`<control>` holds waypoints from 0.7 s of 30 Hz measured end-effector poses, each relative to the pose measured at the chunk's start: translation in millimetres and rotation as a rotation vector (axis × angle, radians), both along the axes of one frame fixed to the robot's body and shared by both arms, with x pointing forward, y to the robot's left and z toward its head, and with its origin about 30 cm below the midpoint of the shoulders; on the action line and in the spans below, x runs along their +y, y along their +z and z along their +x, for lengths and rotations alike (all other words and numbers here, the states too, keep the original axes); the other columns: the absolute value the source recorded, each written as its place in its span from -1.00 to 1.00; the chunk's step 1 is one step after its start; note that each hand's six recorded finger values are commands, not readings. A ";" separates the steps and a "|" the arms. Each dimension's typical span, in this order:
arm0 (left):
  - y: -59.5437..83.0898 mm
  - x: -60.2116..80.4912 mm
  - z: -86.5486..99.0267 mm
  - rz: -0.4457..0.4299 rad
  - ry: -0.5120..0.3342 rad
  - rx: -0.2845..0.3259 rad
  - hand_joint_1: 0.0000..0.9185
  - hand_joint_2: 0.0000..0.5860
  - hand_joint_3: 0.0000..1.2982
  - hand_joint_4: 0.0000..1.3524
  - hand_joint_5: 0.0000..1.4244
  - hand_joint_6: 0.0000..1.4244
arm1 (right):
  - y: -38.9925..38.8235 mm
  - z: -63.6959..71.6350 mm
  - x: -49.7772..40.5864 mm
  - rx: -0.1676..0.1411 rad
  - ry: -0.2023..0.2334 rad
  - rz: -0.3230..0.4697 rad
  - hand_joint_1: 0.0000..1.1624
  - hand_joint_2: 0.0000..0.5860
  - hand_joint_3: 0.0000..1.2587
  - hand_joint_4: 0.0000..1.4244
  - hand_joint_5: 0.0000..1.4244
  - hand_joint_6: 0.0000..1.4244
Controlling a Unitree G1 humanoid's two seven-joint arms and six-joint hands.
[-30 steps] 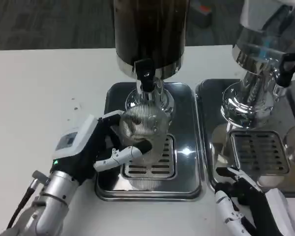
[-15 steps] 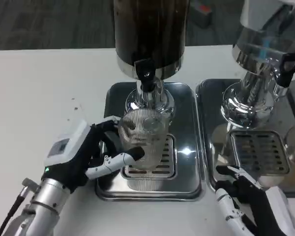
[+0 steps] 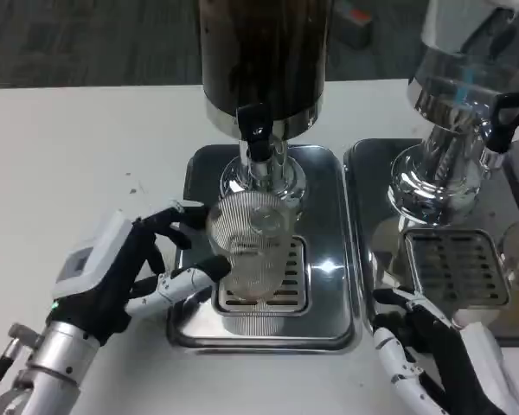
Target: Grasp the cup under the faucet to collect the drink, then remove the cup.
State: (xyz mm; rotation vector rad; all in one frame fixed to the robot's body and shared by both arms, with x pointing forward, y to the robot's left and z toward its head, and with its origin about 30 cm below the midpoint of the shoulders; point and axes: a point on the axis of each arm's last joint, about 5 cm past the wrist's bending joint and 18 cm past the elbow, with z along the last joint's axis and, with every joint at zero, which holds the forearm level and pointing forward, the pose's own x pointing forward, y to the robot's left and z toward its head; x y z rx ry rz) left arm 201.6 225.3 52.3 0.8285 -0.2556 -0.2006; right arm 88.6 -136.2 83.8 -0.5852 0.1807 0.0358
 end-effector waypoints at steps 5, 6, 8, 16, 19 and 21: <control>5.5 15.7 -8.9 -0.016 0.054 -0.020 -1.00 -0.88 -0.41 -0.44 -0.34 0.03 | -0.1 1.1 -0.4 -0.001 0.003 0.004 -0.71 0.56 -0.58 -0.85 -0.84 -0.63; 7.7 20.5 -12.3 -0.016 0.062 -0.027 -1.00 -0.86 -0.42 -0.46 -0.36 0.01 | -0.2 1.0 -0.4 0.000 0.004 0.005 -0.71 0.56 -0.58 -0.85 -0.84 -0.63; 12.0 27.6 -16.8 -0.015 0.068 -0.038 -1.00 -0.83 -0.44 -0.48 -0.39 -0.06 | -0.2 0.9 -0.5 0.000 0.004 0.006 -0.71 0.56 -0.59 -0.85 -0.84 -0.63; 44.2 51.7 -28.9 -0.103 0.075 -0.133 -1.00 -0.72 -0.43 -0.52 -0.49 -0.33 | 0.1 1.2 -0.6 -0.001 0.011 0.007 -0.71 0.56 -0.60 -0.84 -0.83 -0.65; 61.0 60.5 -27.7 -0.177 0.035 -0.150 -1.00 -0.67 -0.42 -0.49 -0.49 -0.43 | 0.4 1.5 0.3 -0.002 0.018 0.009 -0.71 0.56 -0.60 -0.83 -0.83 -0.65; 74.6 67.2 -24.0 -0.237 -0.015 -0.154 -1.00 -0.67 -0.43 -0.52 -0.50 -0.47 | 1.2 2.2 1.2 -0.006 0.025 0.012 -0.71 0.57 -0.60 -0.83 -0.83 -0.65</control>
